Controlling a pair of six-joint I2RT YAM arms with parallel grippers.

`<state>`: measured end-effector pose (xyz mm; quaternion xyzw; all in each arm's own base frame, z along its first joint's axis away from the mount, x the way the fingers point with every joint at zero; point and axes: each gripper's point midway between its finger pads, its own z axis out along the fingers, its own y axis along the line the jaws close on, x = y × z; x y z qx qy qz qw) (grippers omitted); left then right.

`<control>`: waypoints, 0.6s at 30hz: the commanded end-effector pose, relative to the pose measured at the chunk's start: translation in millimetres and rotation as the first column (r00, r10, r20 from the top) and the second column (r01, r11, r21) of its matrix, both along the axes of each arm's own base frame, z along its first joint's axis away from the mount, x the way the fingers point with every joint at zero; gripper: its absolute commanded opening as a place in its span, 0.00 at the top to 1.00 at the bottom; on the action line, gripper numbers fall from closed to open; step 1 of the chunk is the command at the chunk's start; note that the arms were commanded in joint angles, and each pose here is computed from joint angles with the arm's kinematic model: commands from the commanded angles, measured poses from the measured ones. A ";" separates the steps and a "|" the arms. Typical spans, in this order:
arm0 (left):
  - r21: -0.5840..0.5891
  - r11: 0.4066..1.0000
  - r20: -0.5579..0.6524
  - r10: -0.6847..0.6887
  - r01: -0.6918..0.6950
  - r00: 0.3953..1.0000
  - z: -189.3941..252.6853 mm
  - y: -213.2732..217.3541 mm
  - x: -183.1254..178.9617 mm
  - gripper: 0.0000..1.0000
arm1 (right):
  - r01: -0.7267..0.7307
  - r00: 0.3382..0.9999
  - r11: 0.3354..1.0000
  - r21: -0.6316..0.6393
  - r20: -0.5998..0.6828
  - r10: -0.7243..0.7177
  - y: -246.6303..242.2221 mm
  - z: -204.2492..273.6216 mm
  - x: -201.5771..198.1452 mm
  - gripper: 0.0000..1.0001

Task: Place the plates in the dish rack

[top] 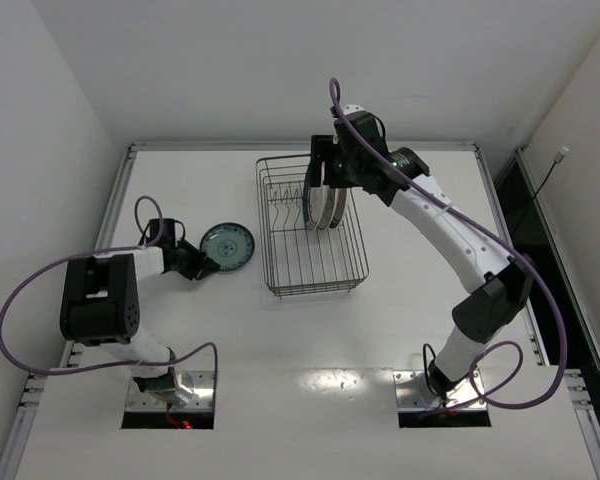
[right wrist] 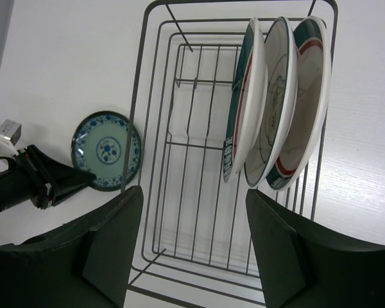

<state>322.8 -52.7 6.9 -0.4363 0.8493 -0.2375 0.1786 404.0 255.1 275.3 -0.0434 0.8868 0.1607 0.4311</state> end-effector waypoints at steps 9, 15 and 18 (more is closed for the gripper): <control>0.032 0.999 0.080 -0.018 0.016 0.997 8.6 5.4 26.8 1.00 | -0.011 0.999 0.997 0.075 0.047 0.007 -12.5 19.7 0.4 0.37; 0.091 0.996 0.415 -0.044 0.006 0.909 134.3 19.7 73.4 1.00 | -0.230 0.972 0.944 0.237 0.100 0.212 20.3 17.8 -9.3 0.37; 0.083 0.993 0.593 -0.113 0.079 0.797 205.3 9.1 86.3 1.00 | -0.340 0.939 0.872 0.353 0.081 0.333 36.7 8.3 -20.5 0.33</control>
